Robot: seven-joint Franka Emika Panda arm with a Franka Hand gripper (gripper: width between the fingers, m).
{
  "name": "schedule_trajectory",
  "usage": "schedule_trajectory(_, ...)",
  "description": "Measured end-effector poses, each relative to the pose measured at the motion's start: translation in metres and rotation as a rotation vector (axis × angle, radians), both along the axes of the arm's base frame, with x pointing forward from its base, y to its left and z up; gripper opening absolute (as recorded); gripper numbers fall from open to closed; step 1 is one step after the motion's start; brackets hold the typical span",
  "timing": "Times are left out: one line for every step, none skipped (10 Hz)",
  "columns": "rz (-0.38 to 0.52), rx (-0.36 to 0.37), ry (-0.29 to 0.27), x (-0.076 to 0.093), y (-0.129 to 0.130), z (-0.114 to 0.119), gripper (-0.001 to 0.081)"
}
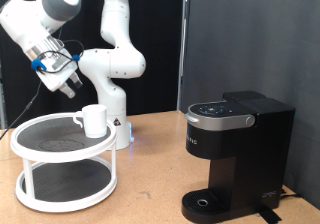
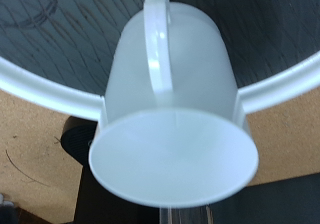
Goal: Make a cup of coffee with the keurig machine
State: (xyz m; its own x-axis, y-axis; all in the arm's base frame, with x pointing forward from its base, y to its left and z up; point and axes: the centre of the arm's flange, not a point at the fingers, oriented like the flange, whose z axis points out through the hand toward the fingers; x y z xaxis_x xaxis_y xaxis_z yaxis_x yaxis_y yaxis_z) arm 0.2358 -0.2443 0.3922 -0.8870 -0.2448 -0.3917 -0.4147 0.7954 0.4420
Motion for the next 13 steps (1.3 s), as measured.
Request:
schedule_trajectory(0.002,-0.008,-0.001,0.0,0.001,-0.008,0.0699)
schedule_trajectory(0.007,-0.012,0.001,0.0,0.002,-0.016,0.0728)
schedule_trajectory(0.008,-0.018,0.001,0.0,0.003,-0.023,0.0728)
schedule_trajectory(0.01,-0.022,0.003,-0.001,0.004,-0.029,0.0734)
schedule_trajectory(0.009,-0.026,0.007,-0.001,0.005,-0.036,0.0734)
schedule_trajectory(0.012,-0.027,0.011,-0.001,0.005,-0.041,0.0734)
schedule_trajectory(0.015,-0.031,0.012,-0.001,0.006,-0.045,0.0734)
schedule_trajectory(0.016,-0.035,0.014,-0.001,0.006,-0.05,0.0734)
schedule_trajectory(0.018,-0.037,0.017,-0.002,0.006,-0.054,0.0734)
schedule_trajectory(0.021,-0.039,0.016,-0.002,0.007,-0.056,0.0734)
schedule_trajectory(0.016,-0.043,0.013,-0.001,0.007,-0.057,0.0734)
schedule_trajectory(0.012,-0.047,0.01,0.0,0.007,-0.059,0.0734)
schedule_trajectory(0.01,-0.051,0.008,0.001,0.008,-0.06,0.0734)
